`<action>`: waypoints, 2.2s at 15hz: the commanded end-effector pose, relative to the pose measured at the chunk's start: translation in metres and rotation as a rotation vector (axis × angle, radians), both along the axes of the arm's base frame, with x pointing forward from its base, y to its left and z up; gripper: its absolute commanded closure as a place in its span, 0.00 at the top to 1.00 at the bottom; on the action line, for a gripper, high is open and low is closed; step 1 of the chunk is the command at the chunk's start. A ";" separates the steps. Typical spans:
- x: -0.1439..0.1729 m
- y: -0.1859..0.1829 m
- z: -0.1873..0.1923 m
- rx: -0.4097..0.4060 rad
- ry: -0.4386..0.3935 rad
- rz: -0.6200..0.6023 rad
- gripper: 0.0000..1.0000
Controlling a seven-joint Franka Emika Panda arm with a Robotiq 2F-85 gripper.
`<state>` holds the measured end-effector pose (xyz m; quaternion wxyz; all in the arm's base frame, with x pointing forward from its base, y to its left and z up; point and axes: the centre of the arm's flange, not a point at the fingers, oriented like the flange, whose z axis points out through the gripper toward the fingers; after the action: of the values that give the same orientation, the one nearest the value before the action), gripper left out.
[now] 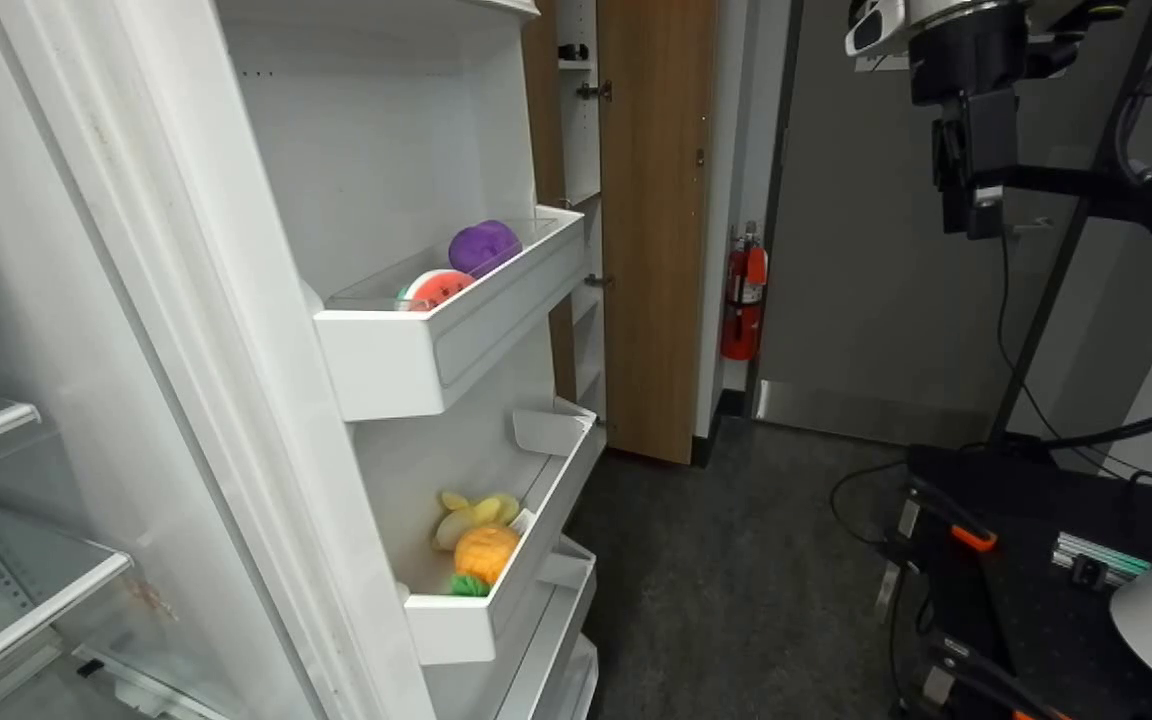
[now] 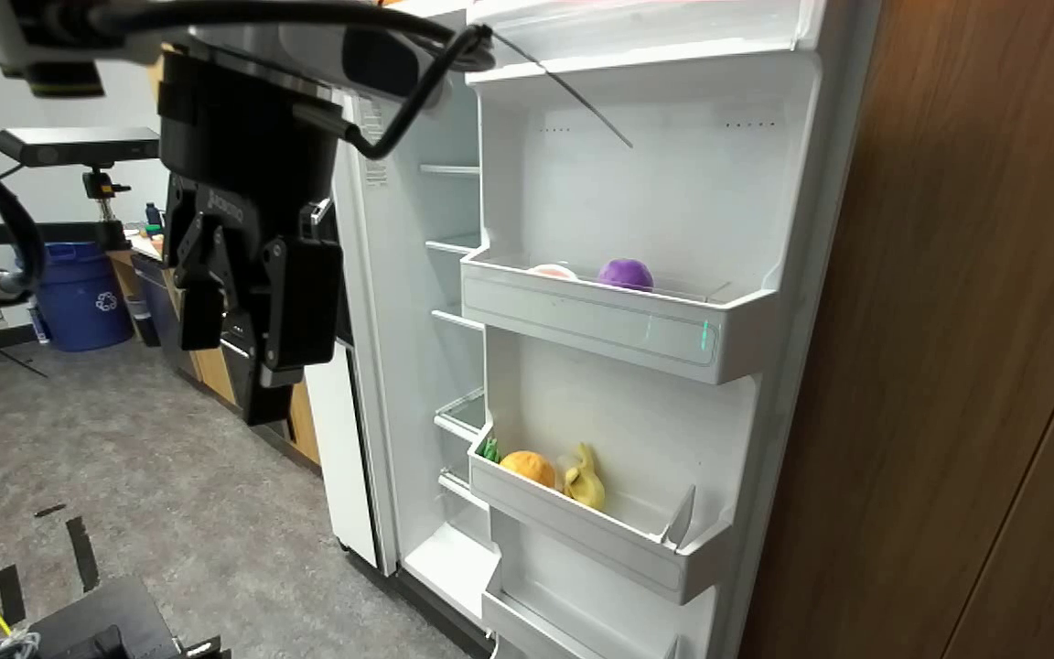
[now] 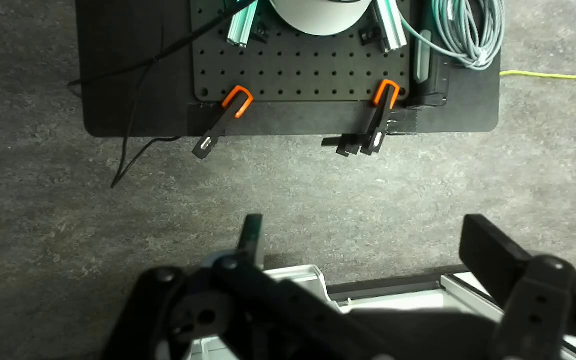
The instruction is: Pick the purple ball and put in the side compartment of the fridge door
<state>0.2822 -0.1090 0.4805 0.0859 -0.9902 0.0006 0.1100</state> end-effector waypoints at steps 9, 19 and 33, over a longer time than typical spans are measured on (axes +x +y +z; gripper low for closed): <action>0.002 -0.002 0.002 -0.001 -0.023 -0.017 1.00; 0.046 -0.017 0.011 -0.045 -0.198 -0.054 1.00; 0.150 -0.008 0.011 -0.103 -0.441 -0.064 1.00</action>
<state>0.3958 -0.1220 0.4869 0.0346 -0.9941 0.0238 -0.0995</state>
